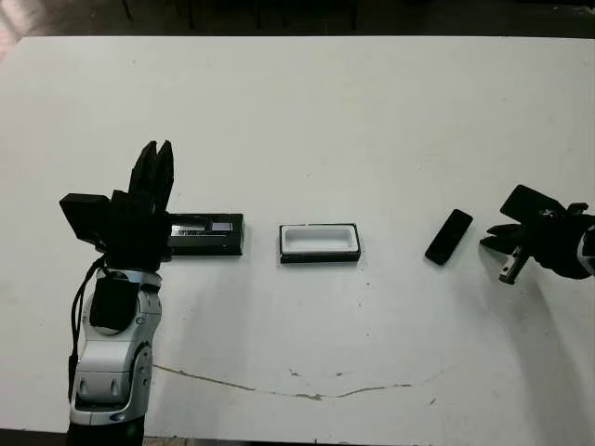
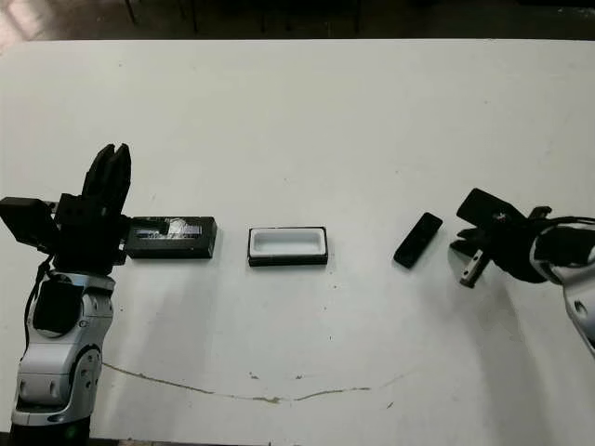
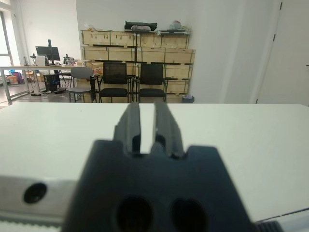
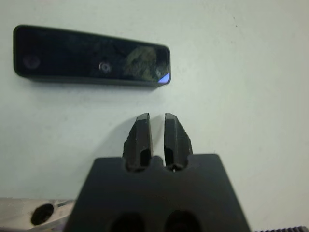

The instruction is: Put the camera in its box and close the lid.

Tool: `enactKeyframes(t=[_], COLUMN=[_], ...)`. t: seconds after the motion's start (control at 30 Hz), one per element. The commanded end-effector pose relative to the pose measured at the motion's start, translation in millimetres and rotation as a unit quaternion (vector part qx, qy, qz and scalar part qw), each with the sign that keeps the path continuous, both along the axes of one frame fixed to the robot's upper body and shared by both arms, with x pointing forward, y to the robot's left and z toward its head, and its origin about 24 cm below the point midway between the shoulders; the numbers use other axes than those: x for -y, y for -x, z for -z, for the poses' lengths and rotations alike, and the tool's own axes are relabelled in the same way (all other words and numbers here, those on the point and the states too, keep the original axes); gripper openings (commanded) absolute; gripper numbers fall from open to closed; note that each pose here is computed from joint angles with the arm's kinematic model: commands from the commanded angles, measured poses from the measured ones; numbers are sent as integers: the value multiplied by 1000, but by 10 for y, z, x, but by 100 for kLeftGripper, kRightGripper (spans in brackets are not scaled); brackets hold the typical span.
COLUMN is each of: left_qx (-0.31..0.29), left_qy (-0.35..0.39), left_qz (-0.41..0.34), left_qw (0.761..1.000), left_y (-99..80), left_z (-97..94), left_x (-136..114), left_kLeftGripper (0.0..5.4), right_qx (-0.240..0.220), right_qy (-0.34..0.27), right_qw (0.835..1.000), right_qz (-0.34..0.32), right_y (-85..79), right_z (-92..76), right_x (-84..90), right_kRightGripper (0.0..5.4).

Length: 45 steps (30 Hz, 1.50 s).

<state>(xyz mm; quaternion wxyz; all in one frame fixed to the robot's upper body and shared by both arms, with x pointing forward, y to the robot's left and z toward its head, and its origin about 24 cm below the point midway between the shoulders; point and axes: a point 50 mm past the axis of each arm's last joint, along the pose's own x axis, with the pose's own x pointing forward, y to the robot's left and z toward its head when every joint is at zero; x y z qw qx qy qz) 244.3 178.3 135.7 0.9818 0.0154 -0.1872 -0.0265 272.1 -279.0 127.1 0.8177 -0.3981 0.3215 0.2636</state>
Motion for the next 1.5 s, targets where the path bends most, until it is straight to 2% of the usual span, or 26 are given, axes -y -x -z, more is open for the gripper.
enactKeyframes(t=[0.03, 0.23, 0.7, 1.03, 1.3, 1.5], left_qx=[-20, -18, -23, -25, -24, -24], left_qy=[-7, -10, -7, -7, -2, -1], left_qz=[-5, -7, -7, -9, -10, -9], left_qw=[1000, 1000, 1000, 1000, 1000, 1000], left_y=[20, 40, 50, 33, 32, 34], left_z=[71, 73, 103, 113, 121, 136], left_x=[-23, -31, -12, 11, 18, 29], left_kLeftGripper=[2, 2, 2, 2, 2, 2], right_qx=[-41, -39, -52, -55, -59, -45], right_qy=[-19, -7, -1, -10, -22, -25], right_qw=[999, 999, 998, 995, 995, 994], right_qz=[5, -12, -39, -77, -80, -93], right_y=[-17, -115, -227, -242, -277, -328], right_z=[237, 293, 340, 266, 211, 168], right_x=[56, 69, -173, -385, -516, -618], right_kRightGripper=[0, 0, 0, 0, 0, 0])
